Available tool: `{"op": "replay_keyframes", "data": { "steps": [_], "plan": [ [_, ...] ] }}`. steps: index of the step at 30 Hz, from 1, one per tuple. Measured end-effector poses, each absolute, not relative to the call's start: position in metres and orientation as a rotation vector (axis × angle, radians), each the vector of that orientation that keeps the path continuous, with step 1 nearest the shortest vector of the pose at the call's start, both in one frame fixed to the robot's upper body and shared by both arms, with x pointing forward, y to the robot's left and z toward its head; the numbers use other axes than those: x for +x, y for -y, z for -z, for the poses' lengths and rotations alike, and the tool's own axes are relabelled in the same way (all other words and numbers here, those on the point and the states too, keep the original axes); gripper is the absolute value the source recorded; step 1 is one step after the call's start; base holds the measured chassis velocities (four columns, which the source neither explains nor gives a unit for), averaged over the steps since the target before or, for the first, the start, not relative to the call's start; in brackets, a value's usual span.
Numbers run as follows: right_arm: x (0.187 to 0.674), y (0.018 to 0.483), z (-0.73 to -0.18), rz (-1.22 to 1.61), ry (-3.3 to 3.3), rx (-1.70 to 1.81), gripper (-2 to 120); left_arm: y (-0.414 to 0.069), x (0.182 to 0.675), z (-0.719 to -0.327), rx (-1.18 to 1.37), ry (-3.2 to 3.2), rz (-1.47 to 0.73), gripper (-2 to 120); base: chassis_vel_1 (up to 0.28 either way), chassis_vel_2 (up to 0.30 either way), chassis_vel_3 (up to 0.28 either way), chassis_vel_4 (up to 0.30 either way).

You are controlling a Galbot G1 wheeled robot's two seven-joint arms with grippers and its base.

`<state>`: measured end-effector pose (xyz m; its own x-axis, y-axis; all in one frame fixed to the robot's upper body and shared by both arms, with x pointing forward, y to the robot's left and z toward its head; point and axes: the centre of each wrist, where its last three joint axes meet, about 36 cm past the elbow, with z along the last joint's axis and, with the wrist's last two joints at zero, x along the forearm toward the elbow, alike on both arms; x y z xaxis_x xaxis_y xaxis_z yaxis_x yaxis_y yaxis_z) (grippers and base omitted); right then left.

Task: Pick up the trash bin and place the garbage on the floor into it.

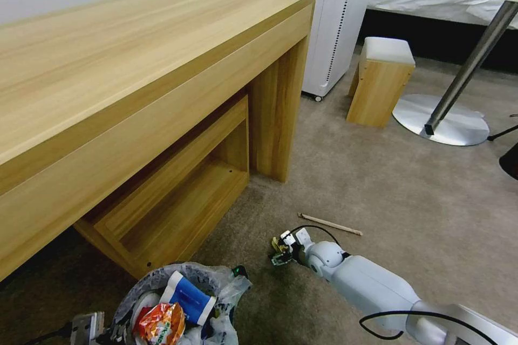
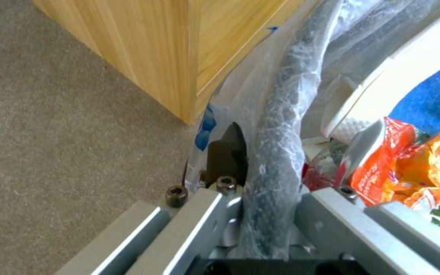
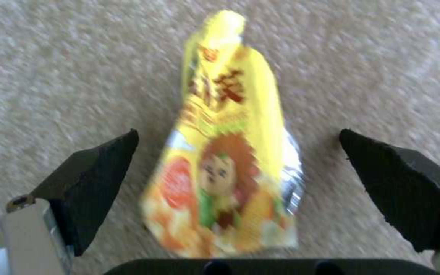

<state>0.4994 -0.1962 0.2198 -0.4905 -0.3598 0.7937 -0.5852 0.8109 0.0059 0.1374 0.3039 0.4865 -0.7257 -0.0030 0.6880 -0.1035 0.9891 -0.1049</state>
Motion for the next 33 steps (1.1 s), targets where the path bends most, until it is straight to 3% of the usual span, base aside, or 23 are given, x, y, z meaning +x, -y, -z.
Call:
{"op": "replay_keyframes", "data": {
  "steps": [10,13,16,18,20,22,24,33],
  "plan": [
    [0.492,0.214,-0.219,-0.345,2.145,0.658,99,-0.298,0.13,-0.478,0.072,2.373,-0.159,0,0.0,0.0,0.0,0.0],
    [0.49,0.212,-0.219,-0.344,2.147,0.657,91,-0.297,0.129,-0.476,0.07,2.373,-0.155,0,0.0,0.0,0.0,0.0],
    [0.49,0.21,-0.219,-0.336,2.15,0.654,75,-0.297,0.129,-0.476,0.072,2.376,-0.152,0,0.0,0.0,0.0,0.0],
    [0.49,0.209,-0.219,-0.335,2.152,0.655,74,-0.297,0.129,-0.476,0.072,2.377,-0.151,0,0.0,0.0,0.0,0.0],
    [0.49,0.208,-0.219,-0.335,2.164,0.664,60,-0.297,0.129,-0.476,0.073,2.379,-0.146,0,0.0,0.0,0.0,0.0],
    [0.49,0.208,-0.219,-0.334,2.165,0.664,58,-0.297,0.129,-0.476,0.073,2.379,-0.146,0,0.0,0.0,0.0,0.0],
    [0.492,0.206,-0.219,-0.333,2.17,0.67,46,-0.298,0.128,-0.475,0.07,2.379,-0.142,0,0.0,0.0,0.0,0.0],
    [0.496,0.202,-0.221,-0.326,2.194,0.67,15,-0.299,0.129,-0.474,0.064,2.38,-0.133,0,0.0,0.0,0.0,0.0]
  ]
}}
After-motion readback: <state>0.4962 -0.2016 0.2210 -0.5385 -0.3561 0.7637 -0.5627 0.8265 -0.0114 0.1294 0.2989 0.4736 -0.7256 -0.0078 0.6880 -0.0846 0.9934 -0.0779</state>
